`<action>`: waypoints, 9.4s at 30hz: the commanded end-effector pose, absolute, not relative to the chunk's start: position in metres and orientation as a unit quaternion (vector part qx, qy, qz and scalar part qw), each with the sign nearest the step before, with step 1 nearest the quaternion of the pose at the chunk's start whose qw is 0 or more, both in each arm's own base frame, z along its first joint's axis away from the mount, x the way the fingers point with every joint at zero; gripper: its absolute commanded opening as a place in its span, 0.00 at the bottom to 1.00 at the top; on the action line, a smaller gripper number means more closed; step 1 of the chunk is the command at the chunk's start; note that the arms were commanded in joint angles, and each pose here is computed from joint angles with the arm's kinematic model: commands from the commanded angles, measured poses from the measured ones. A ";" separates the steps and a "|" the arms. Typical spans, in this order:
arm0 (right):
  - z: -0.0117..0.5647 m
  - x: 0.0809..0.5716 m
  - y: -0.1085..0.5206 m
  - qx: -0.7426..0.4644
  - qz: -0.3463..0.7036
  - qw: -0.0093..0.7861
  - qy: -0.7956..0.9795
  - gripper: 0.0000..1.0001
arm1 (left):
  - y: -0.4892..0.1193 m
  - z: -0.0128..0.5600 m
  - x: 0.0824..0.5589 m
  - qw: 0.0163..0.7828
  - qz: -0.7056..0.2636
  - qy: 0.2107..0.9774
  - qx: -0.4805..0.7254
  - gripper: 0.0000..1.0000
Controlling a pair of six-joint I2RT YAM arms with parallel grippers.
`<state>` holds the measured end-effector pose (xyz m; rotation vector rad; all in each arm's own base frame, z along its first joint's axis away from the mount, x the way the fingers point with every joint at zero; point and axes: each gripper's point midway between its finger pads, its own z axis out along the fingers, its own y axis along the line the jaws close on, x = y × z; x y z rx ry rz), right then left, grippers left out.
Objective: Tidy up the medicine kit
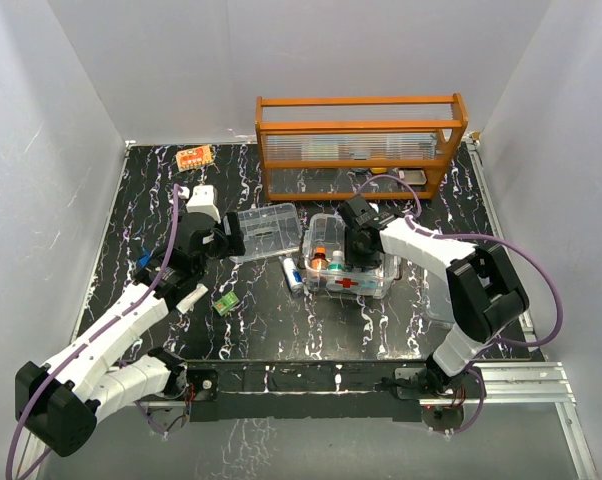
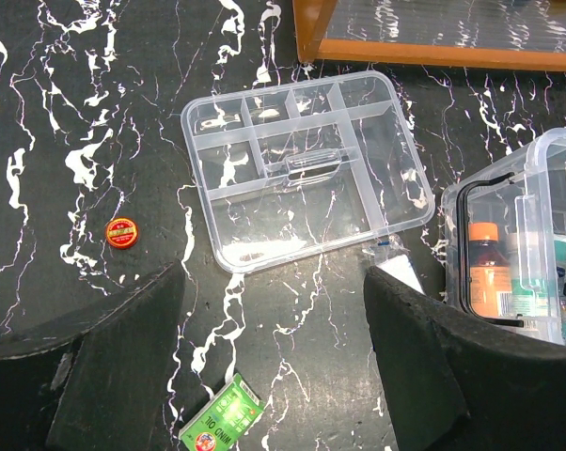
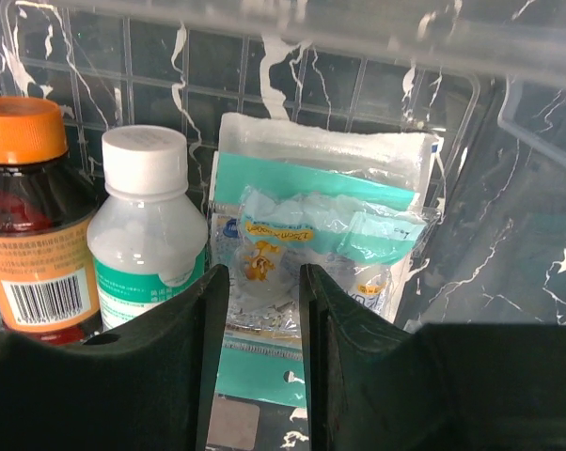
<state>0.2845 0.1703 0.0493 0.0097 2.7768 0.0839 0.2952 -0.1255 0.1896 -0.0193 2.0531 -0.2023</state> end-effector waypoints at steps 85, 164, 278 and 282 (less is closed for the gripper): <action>0.218 0.298 0.191 0.012 0.202 0.409 0.890 0.41 | -0.255 0.030 0.287 0.164 -0.261 0.942 -0.129 0.25; 0.276 0.280 0.260 0.110 0.417 0.467 0.771 0.68 | -0.285 0.066 0.261 0.121 -0.349 0.927 0.064 0.50; 0.153 0.334 0.216 -0.539 -0.025 0.276 0.795 0.16 | -0.155 0.219 0.280 0.486 -0.161 0.858 0.030 0.69; 0.144 0.344 0.214 -0.536 -0.045 0.276 0.797 0.18 | -0.156 0.219 0.279 0.477 -0.159 0.864 0.035 0.69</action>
